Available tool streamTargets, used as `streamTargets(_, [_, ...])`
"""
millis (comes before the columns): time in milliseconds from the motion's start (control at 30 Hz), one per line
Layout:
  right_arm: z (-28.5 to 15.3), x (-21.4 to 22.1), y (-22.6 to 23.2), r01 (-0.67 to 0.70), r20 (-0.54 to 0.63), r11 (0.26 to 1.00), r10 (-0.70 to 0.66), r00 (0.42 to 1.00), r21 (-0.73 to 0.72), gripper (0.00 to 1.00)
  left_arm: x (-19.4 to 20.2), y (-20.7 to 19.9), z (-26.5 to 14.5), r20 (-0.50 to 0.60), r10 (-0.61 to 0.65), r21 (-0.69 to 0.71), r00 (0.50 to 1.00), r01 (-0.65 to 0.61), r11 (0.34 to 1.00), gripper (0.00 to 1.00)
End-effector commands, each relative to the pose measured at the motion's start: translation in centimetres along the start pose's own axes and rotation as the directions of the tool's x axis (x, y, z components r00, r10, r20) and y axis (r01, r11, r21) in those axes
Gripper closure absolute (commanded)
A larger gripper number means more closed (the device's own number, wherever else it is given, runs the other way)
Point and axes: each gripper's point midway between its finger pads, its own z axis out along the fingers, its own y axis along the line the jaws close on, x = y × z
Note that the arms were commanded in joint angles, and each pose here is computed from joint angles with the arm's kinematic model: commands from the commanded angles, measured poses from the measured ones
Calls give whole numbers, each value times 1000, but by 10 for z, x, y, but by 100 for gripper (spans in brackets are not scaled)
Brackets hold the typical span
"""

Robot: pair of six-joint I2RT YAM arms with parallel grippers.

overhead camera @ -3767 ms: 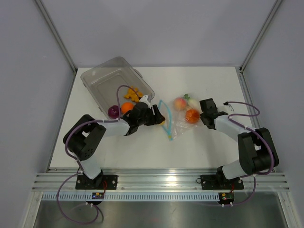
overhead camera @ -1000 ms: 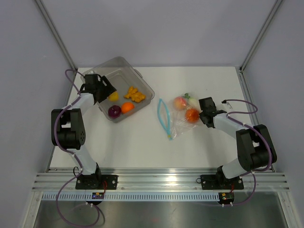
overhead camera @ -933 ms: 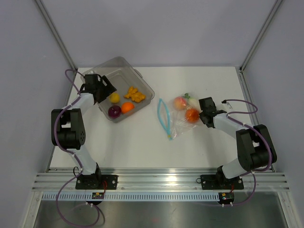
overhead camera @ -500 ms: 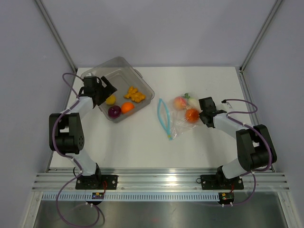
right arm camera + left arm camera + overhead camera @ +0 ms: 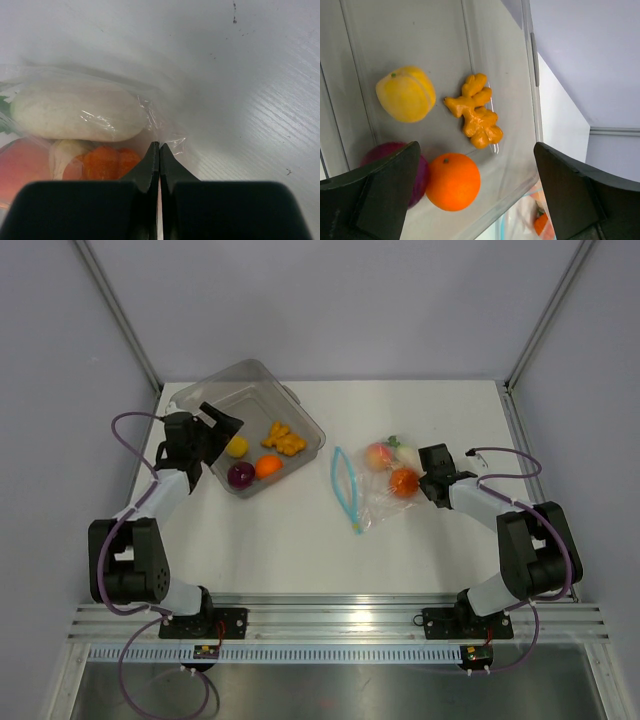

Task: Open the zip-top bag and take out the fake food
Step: Place the fake fruit in the bin, then pick up the fake fruit from the zipper food storage bag.

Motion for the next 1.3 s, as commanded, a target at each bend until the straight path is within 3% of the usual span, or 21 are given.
streamTargets(0, [-1,-11,17,-16,27,999,17,1000,-41,100,0,-28,-8,-12,-51,85,999,52,995,1])
streamTargets(300, [1,-8,18,-11,16,999,12,1000,-38,100,62,-72,-41,-94,99,220,991,-76,973,7])
streamTargets(467, [-1,-10,19,-15,21,999,16,1000,-52,100,116,-83,-58,-164,185,299,969,-130,945,8])
streamTargets(700, [-1,-9,19,-16,13,998,17,1000,-57,100,166,-82,-50,-259,259,336,931,-165,927,10])
streamTargets(867, [-3,-9,20,-21,11,998,22,1000,-67,100,195,-91,-49,-322,303,388,897,-167,906,27])
streamTargets(1267, [-4,-6,22,-19,-1,996,19,1000,-85,100,249,-100,-33,-420,386,387,821,-222,895,31])
